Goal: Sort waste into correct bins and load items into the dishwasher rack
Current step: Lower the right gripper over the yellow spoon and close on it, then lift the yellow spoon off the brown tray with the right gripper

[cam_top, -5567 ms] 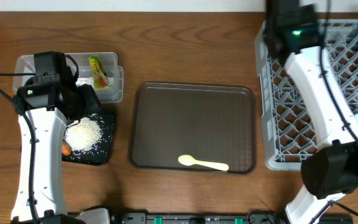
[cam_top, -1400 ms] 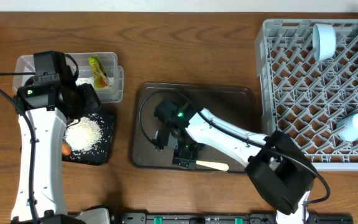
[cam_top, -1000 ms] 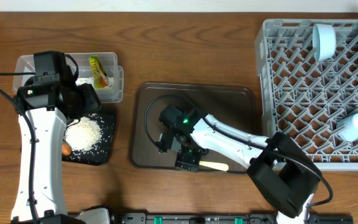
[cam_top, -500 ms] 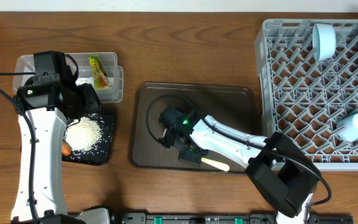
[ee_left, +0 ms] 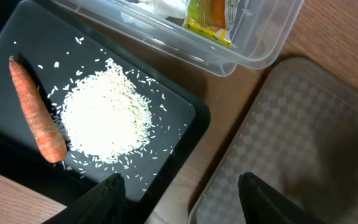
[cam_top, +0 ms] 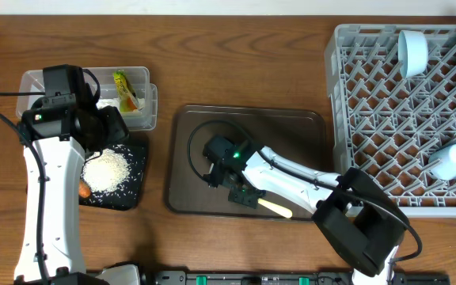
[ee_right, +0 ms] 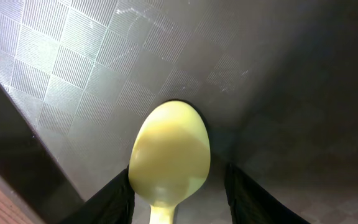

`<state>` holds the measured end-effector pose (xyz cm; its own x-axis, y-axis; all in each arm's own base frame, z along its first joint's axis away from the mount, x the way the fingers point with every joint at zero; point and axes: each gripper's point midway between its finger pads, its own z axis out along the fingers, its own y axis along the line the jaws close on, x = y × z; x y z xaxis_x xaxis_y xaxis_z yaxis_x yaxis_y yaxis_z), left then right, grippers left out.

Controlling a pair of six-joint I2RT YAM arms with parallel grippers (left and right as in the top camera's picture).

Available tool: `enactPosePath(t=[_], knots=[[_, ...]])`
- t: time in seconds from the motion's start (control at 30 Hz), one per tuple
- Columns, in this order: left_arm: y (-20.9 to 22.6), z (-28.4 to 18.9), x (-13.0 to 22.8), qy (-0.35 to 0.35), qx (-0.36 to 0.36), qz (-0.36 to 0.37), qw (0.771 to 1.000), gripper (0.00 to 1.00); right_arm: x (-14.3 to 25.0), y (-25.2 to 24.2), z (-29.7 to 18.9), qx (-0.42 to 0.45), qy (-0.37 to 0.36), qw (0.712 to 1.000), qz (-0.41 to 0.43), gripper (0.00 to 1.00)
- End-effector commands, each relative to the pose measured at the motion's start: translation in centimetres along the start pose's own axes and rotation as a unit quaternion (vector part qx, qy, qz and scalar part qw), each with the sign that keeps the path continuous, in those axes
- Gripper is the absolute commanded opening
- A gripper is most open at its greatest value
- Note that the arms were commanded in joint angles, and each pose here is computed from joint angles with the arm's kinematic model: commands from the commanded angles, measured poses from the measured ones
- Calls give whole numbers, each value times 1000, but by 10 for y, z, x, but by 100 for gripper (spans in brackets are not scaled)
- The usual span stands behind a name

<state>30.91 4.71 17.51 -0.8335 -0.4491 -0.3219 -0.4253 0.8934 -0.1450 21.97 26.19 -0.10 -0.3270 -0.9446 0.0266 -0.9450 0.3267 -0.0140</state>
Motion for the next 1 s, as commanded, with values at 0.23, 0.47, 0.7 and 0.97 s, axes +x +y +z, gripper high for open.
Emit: enactPosePath(t=[0.23, 0.47, 0.7, 0.97], knots=[[2, 1, 0, 0, -3, -5, 1000, 61, -1, 15, 14, -33, 1, 999, 0, 50], [2, 1, 0, 0, -3, -5, 1000, 61, -7, 23, 14, -53, -13, 999, -2, 42], [2, 1, 0, 0, -3, -5, 1000, 61, -5, 23, 14, -54, -9, 998, -2, 29], [2, 1, 0, 0, -3, -5, 1000, 61, -5, 23, 14, -54, -9, 998, 1, 21]])
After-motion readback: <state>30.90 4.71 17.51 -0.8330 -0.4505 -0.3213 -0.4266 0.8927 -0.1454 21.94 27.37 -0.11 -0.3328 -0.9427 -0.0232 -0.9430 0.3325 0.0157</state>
